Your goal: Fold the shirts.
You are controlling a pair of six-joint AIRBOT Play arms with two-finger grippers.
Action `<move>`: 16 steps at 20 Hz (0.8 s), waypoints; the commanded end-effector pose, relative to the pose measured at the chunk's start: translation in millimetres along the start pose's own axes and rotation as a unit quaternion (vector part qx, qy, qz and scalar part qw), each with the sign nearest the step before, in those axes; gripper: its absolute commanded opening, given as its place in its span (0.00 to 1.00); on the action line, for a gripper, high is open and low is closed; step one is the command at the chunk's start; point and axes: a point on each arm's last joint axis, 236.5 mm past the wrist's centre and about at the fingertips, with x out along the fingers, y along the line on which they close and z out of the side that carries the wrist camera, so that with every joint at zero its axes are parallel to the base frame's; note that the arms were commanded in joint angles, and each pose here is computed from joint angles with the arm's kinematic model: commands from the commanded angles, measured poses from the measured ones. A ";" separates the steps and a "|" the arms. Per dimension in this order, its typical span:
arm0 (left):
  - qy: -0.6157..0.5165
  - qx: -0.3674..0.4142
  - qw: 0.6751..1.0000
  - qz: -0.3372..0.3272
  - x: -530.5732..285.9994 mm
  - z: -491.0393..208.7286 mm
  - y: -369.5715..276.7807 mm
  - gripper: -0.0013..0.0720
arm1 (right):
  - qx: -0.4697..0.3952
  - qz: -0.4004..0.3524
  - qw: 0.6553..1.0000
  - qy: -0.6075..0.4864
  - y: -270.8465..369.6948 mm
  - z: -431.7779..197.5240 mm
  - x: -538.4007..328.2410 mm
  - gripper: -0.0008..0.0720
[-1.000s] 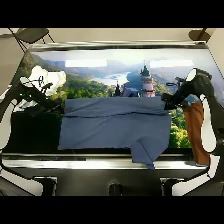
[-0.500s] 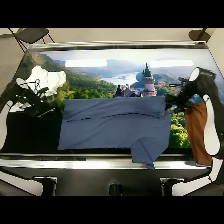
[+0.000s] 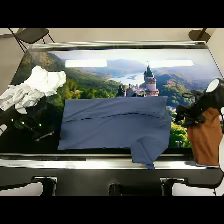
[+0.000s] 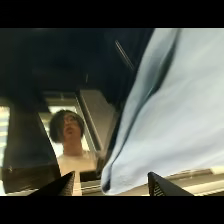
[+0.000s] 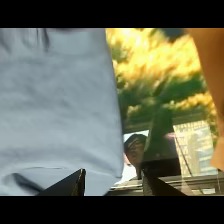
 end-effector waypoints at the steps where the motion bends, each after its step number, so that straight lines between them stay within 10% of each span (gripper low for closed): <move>1: -0.003 -0.004 1.000 -0.031 29.0 -14.7 -5.2 0.68 | -0.011 0.008 1.000 -0.001 -1.5 -20.7 11.4 0.60; 7: 0.006 -0.022 0.998 -0.053 46.1 -24.3 -11.2 0.60 | -0.008 0.008 1.000 0.014 -4.7 -47.8 26.2 0.60; 9: 0.003 -0.024 0.998 -0.052 48.2 -23.3 -9.8 0.18 | -0.009 0.008 1.000 0.021 -6.4 -62.5 35.5 0.60; 11: 0.000 -0.023 0.998 -0.052 48.2 -22.1 -9.5 0.06 | -0.015 0.016 0.999 0.025 -5.2 -81.1 47.2 0.60; 16: -0.007 -0.018 0.999 -0.050 48.2 -19.0 -8.8 0.06 | -0.022 0.110 0.992 0.053 30.0 -121.8 91.3 0.62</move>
